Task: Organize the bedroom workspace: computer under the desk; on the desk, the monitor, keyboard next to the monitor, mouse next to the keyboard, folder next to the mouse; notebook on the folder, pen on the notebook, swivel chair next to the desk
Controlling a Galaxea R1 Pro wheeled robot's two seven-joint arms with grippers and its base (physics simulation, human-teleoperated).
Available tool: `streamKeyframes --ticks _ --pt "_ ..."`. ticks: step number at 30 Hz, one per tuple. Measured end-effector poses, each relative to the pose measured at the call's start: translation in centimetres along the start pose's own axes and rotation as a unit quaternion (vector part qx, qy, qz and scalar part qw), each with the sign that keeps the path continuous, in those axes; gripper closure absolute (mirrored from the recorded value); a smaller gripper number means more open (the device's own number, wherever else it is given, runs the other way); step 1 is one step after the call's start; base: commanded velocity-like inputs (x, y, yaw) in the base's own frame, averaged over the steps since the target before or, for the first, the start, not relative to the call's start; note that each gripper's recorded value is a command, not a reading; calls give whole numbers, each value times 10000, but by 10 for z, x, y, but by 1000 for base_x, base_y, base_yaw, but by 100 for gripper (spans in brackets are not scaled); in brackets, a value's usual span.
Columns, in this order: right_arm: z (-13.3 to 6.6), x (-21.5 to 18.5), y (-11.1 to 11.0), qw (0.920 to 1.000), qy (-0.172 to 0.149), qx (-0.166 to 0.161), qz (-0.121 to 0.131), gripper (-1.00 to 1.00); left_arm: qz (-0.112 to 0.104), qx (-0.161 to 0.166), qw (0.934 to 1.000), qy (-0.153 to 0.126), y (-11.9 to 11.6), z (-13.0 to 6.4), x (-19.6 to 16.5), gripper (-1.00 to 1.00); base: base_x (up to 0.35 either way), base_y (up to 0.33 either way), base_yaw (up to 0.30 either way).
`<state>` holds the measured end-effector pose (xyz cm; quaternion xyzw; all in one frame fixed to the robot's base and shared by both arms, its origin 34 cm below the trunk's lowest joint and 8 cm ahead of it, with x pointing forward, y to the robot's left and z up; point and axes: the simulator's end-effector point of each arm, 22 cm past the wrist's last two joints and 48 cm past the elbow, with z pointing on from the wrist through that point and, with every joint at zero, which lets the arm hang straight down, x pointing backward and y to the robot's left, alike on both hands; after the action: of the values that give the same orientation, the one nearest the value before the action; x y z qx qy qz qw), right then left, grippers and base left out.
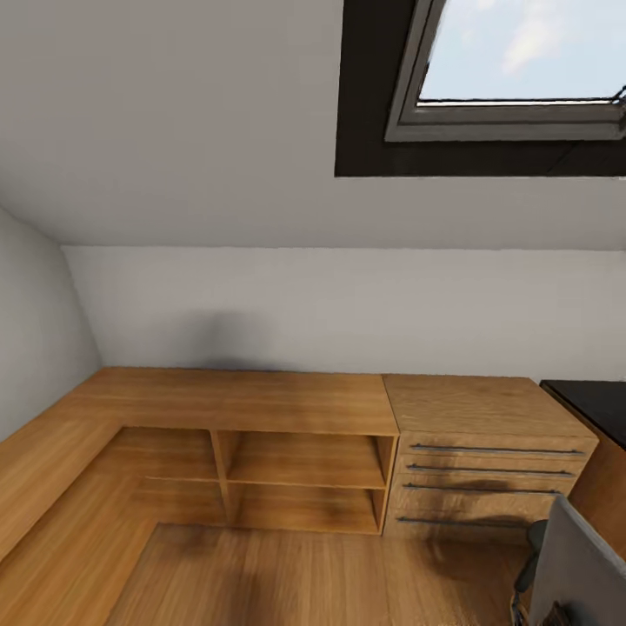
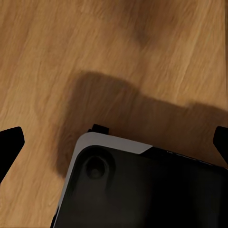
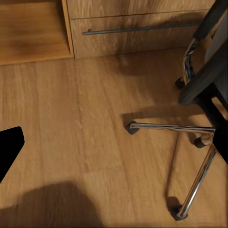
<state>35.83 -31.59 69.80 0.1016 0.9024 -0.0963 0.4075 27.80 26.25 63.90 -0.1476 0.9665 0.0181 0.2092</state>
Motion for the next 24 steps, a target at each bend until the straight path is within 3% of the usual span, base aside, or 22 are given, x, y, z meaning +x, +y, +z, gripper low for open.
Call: streamKeyframes --ticks 24 --pt "-1 8 0 9999 105 5 -26 -100 10 -29 9999 102 2 0 8 -100 0 0 -208"
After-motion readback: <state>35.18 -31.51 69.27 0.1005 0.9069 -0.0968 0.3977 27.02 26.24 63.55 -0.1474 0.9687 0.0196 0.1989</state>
